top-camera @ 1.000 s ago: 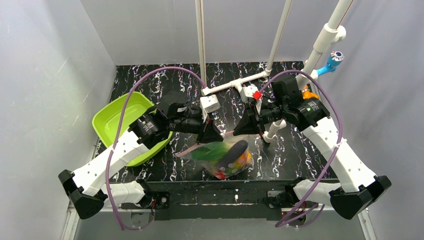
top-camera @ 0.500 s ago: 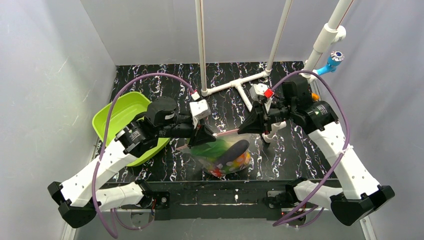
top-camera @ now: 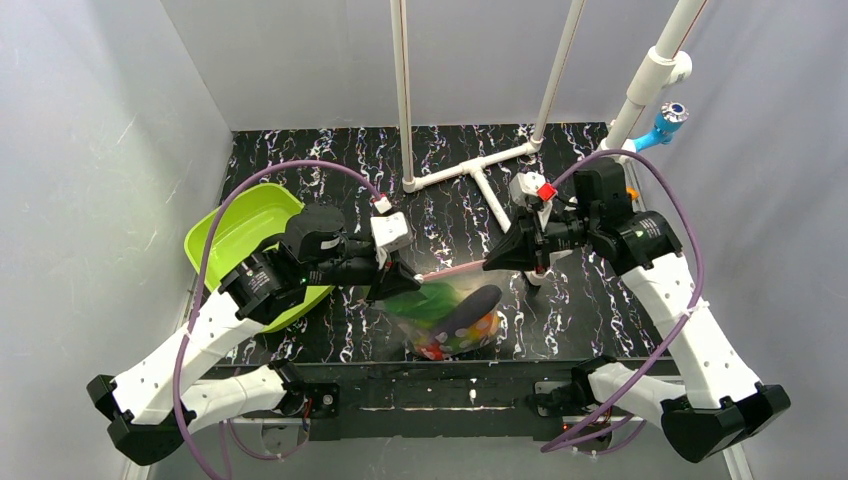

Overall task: Open the zip-top bag and remove the fake food
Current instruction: Unzip the zipper food storage bag at the center of the board.

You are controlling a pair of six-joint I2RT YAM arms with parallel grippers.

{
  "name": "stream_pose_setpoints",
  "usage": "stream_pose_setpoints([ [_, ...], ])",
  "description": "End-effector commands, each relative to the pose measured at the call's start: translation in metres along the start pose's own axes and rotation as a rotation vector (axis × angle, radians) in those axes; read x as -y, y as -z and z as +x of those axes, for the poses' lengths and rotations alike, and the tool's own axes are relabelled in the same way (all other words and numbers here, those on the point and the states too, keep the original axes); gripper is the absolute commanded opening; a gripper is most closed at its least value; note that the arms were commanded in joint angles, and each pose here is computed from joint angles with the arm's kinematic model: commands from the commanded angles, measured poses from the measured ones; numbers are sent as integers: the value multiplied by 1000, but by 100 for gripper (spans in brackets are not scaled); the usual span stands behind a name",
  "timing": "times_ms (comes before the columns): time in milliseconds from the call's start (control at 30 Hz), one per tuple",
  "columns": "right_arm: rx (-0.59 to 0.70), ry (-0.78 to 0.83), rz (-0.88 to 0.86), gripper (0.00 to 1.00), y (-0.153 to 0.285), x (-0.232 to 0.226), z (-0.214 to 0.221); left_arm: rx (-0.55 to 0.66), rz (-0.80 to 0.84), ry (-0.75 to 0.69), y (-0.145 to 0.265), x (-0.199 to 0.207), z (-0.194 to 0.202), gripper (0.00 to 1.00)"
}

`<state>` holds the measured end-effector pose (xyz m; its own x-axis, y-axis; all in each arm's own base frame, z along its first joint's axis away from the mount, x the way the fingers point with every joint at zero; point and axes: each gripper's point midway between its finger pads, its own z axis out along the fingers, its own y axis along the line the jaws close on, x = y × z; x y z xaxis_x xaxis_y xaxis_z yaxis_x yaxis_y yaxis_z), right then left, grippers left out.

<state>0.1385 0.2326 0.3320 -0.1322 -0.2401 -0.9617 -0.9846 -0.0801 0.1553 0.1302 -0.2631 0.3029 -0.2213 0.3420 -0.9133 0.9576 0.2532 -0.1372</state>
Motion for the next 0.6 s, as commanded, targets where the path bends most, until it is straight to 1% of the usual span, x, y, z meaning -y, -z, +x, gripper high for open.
stream_pose_setpoints([
  [0,21,36,53,1,11,3,-1,-25,-1,-29,14,5,10,0],
  [200,46,68,75,1,17,-2,4,-29,35,-36,6,6,8,0],
  [400,67,104,90,1,19,-8,6,-32,79,12,-3,10,6,0],
  [567,89,123,105,1,24,-13,4,11,89,33,1,16,4,0],
])
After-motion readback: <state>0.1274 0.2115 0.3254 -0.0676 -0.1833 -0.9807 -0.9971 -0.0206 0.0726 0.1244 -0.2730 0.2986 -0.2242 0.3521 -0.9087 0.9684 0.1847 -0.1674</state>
